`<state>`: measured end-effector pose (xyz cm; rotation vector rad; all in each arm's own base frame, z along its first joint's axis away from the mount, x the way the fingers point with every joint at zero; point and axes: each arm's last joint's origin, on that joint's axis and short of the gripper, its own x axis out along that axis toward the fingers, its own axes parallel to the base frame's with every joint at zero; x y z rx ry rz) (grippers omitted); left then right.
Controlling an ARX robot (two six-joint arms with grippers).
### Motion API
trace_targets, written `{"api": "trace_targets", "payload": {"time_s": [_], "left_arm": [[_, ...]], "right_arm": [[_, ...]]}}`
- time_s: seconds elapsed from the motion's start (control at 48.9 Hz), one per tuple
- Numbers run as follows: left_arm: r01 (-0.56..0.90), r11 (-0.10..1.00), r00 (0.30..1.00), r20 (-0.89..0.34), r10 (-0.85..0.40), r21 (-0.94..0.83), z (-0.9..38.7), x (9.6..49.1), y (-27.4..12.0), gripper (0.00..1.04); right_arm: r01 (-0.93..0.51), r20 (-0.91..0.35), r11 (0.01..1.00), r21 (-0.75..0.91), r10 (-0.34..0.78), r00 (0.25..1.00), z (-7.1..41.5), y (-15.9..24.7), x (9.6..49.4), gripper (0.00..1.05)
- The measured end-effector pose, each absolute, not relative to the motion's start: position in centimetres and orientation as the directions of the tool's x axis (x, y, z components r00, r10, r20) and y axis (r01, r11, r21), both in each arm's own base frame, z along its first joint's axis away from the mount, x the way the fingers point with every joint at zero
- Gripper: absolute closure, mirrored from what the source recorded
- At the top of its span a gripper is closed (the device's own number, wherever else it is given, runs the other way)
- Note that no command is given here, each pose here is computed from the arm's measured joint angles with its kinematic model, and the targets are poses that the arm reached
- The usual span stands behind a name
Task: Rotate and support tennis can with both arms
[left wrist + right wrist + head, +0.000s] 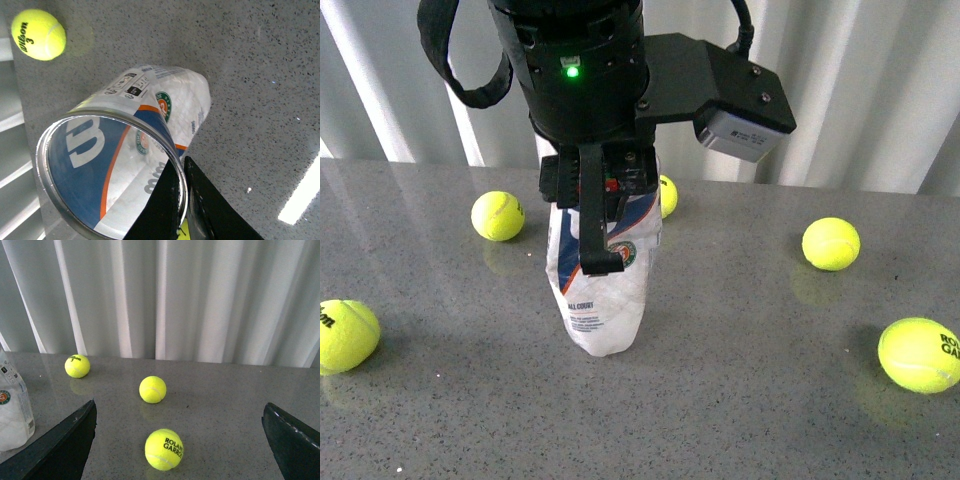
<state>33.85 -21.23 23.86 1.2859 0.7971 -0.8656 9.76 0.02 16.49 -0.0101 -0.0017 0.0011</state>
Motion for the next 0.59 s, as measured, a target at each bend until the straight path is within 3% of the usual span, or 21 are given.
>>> {"api": "trace_targets", "payload": {"time_s": [0.225,0.368,0.593], "left_arm": [[0.887,0.075,0.461,-0.882,-0.093,0.455,23.32,33.52,-21.31,1.01],[0.892,0.087,0.452,-0.887,-0.1,0.445,23.14,33.48,-21.31,0.75],[0.892,0.095,0.451,-0.887,-0.097,0.443,23.41,33.55,-21.23,0.43]], "right_arm": [[-0.001,0.002,1.0,-0.01,0.001,1.0,16.49,0.02,9.76,0.07],[-0.001,0.002,1.0,-0.01,0.001,1.0,16.49,0.02,9.76,0.07],[-0.001,0.002,1.0,-0.01,0.001,1.0,16.49,0.02,9.76,0.07]]}}
